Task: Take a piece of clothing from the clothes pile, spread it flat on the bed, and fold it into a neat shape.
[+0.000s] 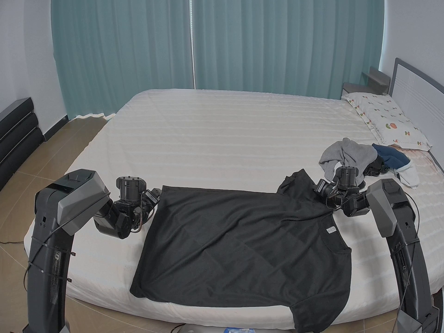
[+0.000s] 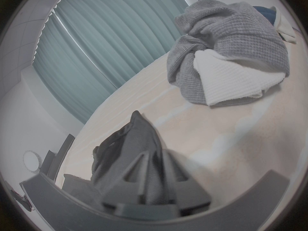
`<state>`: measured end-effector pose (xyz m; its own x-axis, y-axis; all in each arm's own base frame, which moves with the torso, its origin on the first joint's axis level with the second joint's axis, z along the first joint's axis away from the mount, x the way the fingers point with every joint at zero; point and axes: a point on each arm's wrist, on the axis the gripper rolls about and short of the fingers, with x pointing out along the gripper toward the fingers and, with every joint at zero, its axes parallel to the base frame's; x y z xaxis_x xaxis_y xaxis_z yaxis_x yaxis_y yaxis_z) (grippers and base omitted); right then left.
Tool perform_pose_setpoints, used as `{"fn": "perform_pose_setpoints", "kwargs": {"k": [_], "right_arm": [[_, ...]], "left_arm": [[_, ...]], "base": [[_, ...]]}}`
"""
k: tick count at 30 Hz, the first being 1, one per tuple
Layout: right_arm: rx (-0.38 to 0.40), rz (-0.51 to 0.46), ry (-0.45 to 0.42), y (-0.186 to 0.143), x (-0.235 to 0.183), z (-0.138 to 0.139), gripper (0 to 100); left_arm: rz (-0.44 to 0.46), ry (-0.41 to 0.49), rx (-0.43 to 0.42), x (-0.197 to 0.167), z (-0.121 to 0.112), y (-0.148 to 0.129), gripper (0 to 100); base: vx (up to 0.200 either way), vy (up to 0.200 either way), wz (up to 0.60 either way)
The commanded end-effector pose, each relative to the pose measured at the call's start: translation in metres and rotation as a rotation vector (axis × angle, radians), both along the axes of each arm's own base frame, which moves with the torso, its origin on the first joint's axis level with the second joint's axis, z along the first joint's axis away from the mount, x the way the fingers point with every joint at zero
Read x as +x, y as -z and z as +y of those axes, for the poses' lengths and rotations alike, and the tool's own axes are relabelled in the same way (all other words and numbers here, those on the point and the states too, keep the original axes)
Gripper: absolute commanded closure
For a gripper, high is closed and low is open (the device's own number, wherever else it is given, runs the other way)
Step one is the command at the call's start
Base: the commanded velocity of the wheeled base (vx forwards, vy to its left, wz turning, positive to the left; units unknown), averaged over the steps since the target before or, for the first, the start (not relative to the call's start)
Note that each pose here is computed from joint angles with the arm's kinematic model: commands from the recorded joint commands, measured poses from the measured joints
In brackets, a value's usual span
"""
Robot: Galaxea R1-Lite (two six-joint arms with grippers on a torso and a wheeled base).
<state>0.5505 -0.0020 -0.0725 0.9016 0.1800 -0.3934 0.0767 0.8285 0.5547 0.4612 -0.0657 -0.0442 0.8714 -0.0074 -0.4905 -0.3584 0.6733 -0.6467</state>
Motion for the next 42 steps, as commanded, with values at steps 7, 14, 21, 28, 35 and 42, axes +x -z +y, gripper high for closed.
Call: {"fn": "perform_pose_setpoints", "kwargs": {"k": [7,14,21,28,35,42], "right_arm": [[-0.005,-0.039,0.024,-0.008,0.003,0.002,100],[-0.005,-0.174,0.026,-0.023,0.008,0.003,100],[-0.008,-0.329,0.001,-0.06,0.011,0.013,100],[-0.123,-0.312,-0.056,-0.065,0.01,0.021,100],[-0.149,-0.292,-0.063,-0.054,0.01,0.018,100],[-0.163,-0.25,-0.016,-0.022,0.008,0.014,100]], "left_arm": [[0.0,-0.001,0.002,0.0,0.0,0.001,0],[-0.002,-0.002,0.0,0.001,0.0,0.0,0],[-0.003,-0.002,0.0,0.0,0.0,0.0,0],[-0.005,-0.002,0.0,0.0,0.0,-0.001,0],[-0.008,-0.003,0.0,0.001,0.0,-0.001,0],[-0.032,-0.017,-0.017,0.008,0.005,-0.008,0]], "base": [[0.0,0.0,0.0],[0.0,0.0,0.0],[0.0,0.0,0.0],[0.0,0.0,0.0],[0.0,0.0,0.0],[0.0,0.0,0.0]]}}
